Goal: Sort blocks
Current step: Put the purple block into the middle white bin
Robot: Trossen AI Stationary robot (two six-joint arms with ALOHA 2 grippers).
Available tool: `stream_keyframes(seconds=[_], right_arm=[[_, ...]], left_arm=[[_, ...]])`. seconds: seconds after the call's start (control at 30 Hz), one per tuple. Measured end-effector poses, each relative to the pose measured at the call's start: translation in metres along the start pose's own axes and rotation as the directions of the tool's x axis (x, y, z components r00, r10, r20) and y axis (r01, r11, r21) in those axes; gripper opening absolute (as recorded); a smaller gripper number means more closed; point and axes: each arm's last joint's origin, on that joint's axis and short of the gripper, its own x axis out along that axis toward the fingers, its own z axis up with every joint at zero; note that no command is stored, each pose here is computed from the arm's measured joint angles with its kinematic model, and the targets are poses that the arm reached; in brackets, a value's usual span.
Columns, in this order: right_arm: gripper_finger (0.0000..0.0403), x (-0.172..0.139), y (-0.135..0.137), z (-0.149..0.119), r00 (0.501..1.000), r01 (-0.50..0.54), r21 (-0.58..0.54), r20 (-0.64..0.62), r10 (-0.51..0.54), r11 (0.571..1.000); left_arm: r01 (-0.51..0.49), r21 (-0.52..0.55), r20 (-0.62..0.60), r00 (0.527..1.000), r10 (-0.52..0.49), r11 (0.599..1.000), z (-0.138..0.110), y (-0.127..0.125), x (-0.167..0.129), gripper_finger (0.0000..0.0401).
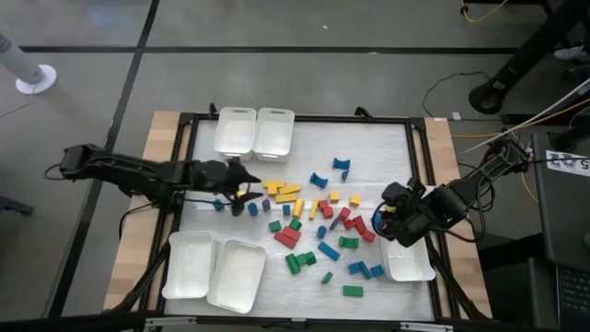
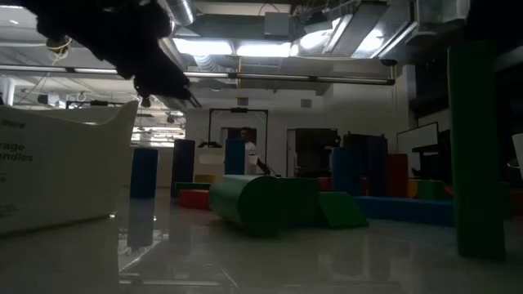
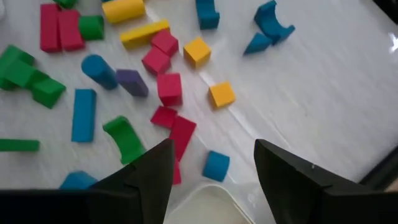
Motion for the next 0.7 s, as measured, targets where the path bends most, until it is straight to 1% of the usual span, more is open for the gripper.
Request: stream_keyframes(seconds=[0.13,0.27,0.37,0.5,0.7], right_arm=[[0.0220,0.000,0.002,0.001,1.000,-0.019,0.012,0.016,0.018,1.000],[0.0220,0.000,0.003,0.001,0.999,-0.026,0.016,0.019,0.026,1.000],[0.0220,0.000,0.003,0.001,0.999,-0.026,0.016,0.020,0.026,1.000],[0.0220,0.000,0.003,0.001,0.999,-0.026,0.016,0.019,0.025,1.000],[0.0220,0.000,0.003,0.002,0.999,-0.020,0.015,0.034,0.020,1.000]], left_arm=[[-0.048,0.026,-0.048,0.998,0.049,0.999,0.001,-0.007,0.014,0.0214],[-0.042,0.057,-0.098,0.994,0.047,0.997,-0.003,-0.014,0.025,0.0214],[-0.043,0.059,-0.125,0.991,0.050,0.997,-0.008,-0.018,0.031,0.0214],[-0.076,0.049,-0.158,0.984,0.083,0.996,-0.015,-0.020,0.037,0.0214],[-0.088,0.024,-0.203,0.975,0.091,0.996,-0.023,-0.023,0.045,0.0214]])
